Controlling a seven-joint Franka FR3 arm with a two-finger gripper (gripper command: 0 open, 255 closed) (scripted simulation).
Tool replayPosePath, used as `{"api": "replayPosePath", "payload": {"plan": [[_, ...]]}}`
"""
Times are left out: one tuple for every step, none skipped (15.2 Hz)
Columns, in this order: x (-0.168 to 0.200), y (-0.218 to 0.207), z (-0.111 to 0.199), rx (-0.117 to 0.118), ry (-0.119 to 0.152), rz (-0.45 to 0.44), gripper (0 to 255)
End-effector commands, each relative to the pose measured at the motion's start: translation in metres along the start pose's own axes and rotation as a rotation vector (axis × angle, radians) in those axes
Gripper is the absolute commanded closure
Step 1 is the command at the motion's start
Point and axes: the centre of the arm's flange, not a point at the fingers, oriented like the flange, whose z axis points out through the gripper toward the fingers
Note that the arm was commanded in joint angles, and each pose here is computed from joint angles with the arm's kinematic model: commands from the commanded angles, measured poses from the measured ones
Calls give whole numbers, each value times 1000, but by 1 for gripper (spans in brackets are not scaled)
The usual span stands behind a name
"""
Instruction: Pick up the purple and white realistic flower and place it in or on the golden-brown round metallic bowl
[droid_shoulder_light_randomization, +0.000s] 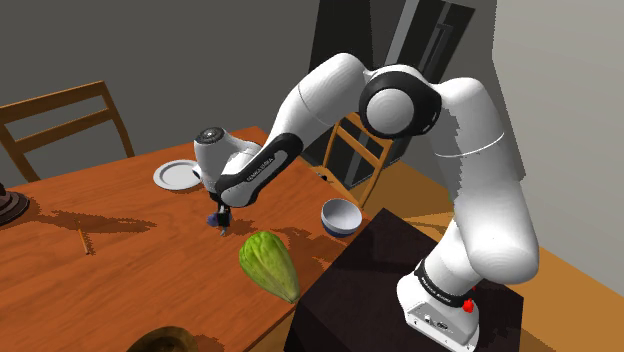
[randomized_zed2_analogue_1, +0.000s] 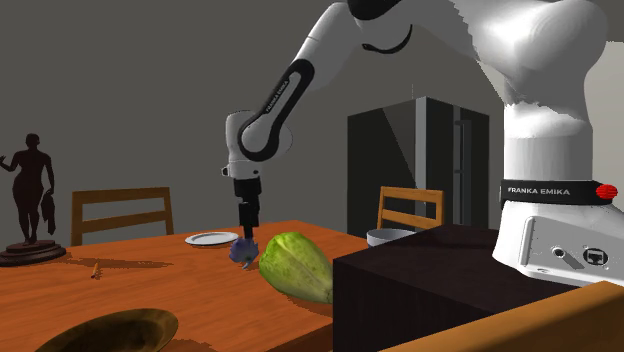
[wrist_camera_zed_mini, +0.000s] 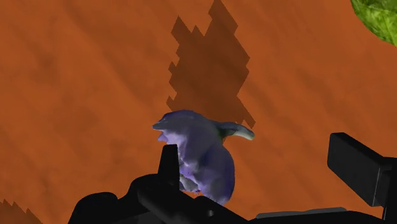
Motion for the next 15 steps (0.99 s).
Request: {"api": "replayPosePath", "payload": {"plan": [[4,0,11,-2,0,-8,0],[4,0,16,-2,0,-8,0],[4,0,22,-2,0,-8,0],[4,0,27,-2,0,-8,0],[4,0,32,-2,0,-8,0],[4,0,38,-2,0,-8,0],[4,0,41,-2,0,-8,0],[4,0,41,-2,0,-8,0],[4,0,41,-2,0,-8,0],[4,0,41,-2,0,-8,0],[4,0,41,-2,0,-8,0],[4,0,41,-2,0,-8,0],[4,0,41,-2,0,-8,0],[4,0,40,-2,0,-8,0],[4,0,40,-2,0,-8,255]]}}
